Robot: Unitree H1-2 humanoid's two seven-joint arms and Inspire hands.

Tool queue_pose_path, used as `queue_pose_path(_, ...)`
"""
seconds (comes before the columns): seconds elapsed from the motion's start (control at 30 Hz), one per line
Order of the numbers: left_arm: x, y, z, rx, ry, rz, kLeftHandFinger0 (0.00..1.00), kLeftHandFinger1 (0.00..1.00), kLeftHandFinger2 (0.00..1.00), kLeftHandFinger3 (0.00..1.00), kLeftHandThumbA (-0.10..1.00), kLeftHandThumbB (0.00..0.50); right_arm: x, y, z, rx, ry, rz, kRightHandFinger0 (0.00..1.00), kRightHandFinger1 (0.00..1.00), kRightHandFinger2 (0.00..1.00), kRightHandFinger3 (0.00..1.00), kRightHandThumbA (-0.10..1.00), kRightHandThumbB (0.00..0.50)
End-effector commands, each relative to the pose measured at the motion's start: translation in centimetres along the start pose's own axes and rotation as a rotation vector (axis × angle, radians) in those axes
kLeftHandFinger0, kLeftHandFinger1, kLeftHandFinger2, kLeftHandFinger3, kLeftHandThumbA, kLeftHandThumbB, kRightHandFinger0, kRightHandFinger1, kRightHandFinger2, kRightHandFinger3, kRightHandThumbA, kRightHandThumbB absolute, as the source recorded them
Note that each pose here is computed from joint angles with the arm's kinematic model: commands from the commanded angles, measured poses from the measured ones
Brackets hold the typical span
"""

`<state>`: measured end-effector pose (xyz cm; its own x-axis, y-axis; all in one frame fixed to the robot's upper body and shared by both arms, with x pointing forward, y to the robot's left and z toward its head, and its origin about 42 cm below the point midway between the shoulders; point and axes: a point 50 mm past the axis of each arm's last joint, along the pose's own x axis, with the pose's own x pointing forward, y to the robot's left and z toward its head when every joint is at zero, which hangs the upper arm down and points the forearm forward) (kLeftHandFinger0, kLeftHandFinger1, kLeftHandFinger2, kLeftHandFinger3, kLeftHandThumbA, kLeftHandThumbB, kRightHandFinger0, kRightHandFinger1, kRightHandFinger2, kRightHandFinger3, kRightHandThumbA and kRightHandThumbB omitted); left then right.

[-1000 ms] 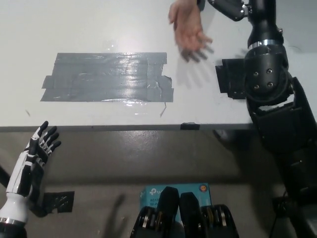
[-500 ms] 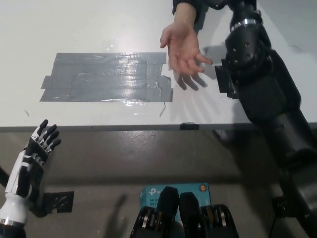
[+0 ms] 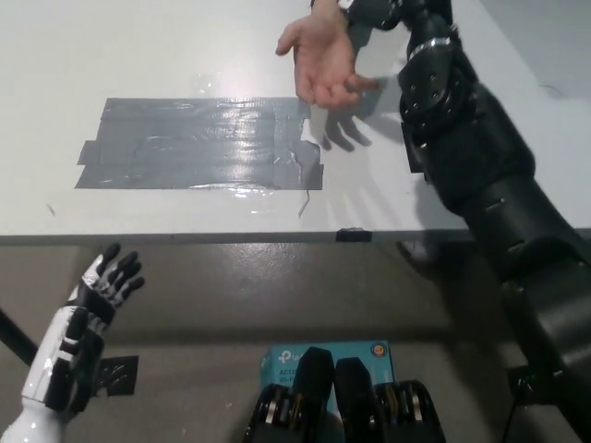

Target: A rubick's cube is kept in the black marked spot on the table and the robot uses its right arm to pick it up and hands it to a person

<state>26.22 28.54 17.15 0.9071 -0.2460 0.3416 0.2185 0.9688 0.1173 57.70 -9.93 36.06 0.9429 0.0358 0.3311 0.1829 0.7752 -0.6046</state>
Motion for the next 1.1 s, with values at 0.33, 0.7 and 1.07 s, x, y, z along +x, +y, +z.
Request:
queue_pose_path(0.33, 0.2, -2.2, 2.4, -0.029, -0.068, -0.076, 1.00, 1.00, 1.00, 1.00, 0.96, 0.227, 0.8, 1.4, 1.5, -0.002, -0.030, 0.018, 0.00, 0.38, 0.82, 0.85, -0.10, 0.239)
queue_pose_path(0.7, 0.1, -2.3, 2.1, -0.029, -0.066, -0.083, 1.00, 1.00, 1.00, 1.00, 0.96, 0.224, 1.3, 1.7, 2.7, -0.070, -0.025, 0.049, 0.01, 0.48, 0.91, 0.82, -0.10, 0.203)
queue_pose_path(1.07, 0.3, -2.5, 2.3, -0.029, -0.064, -0.103, 1.00, 1.00, 1.00, 1.00, 0.95, 0.221, 2.0, 1.1, 4.0, -0.081, -0.035, 0.085, 0.17, 0.58, 0.92, 0.94, -0.10, 0.261)
